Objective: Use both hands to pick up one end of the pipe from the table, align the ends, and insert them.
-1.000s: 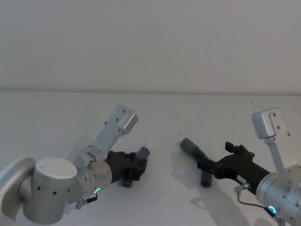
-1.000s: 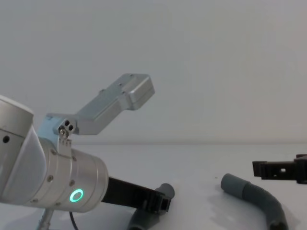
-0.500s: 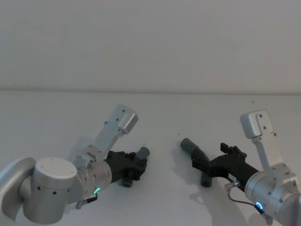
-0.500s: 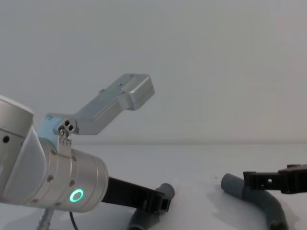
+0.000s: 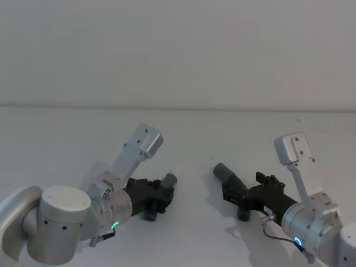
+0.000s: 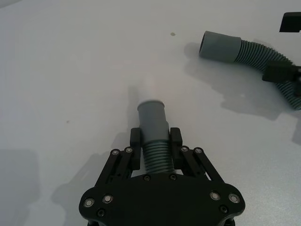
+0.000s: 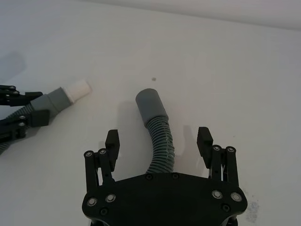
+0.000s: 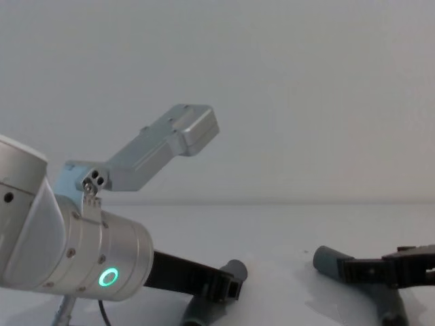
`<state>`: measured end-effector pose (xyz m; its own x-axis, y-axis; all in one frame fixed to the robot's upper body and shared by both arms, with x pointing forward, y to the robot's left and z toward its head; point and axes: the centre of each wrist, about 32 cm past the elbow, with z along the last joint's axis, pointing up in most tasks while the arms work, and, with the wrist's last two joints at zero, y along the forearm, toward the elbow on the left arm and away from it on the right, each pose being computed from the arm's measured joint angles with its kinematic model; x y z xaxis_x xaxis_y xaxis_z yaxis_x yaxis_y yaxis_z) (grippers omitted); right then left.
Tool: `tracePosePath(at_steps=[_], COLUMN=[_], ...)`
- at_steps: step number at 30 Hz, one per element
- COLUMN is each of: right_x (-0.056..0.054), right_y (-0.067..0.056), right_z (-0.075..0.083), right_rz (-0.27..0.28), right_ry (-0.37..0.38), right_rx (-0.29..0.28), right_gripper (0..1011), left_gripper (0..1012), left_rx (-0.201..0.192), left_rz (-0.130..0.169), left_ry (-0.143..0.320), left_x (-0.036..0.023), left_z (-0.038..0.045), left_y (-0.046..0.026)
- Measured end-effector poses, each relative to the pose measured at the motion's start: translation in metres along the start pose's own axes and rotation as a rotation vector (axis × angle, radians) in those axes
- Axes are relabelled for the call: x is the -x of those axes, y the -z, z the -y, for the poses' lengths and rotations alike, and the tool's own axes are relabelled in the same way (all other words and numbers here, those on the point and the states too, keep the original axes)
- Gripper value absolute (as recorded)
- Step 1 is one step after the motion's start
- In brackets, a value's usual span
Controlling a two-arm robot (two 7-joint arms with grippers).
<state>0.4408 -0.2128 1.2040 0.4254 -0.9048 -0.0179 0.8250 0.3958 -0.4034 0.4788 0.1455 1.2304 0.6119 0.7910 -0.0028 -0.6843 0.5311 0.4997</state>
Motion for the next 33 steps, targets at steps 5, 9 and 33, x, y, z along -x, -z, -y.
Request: tracePosePath(at_steps=[5,9,33], right_x=[-0.001,-0.001,-0.006], right_y=[0.002,0.002,0.002], right_z=[-0.005,-0.007,-0.015], right_rz=[-0.003,-0.007,-0.041], right_ry=[0.004,0.007,0.022], right_rx=[0.012,0.021,0.062], right_gripper=[1000,1000,880], left_gripper=[349,349,349], left_rx=[0.0,0.0,0.0], left_rz=[0.0,0.0,0.0], left_ry=[0.0,0.0,0.0], left_x=[0.0,0.0,0.0], left_z=[0.0,0.0,0.0], left_y=[0.0,0.0,0.0])
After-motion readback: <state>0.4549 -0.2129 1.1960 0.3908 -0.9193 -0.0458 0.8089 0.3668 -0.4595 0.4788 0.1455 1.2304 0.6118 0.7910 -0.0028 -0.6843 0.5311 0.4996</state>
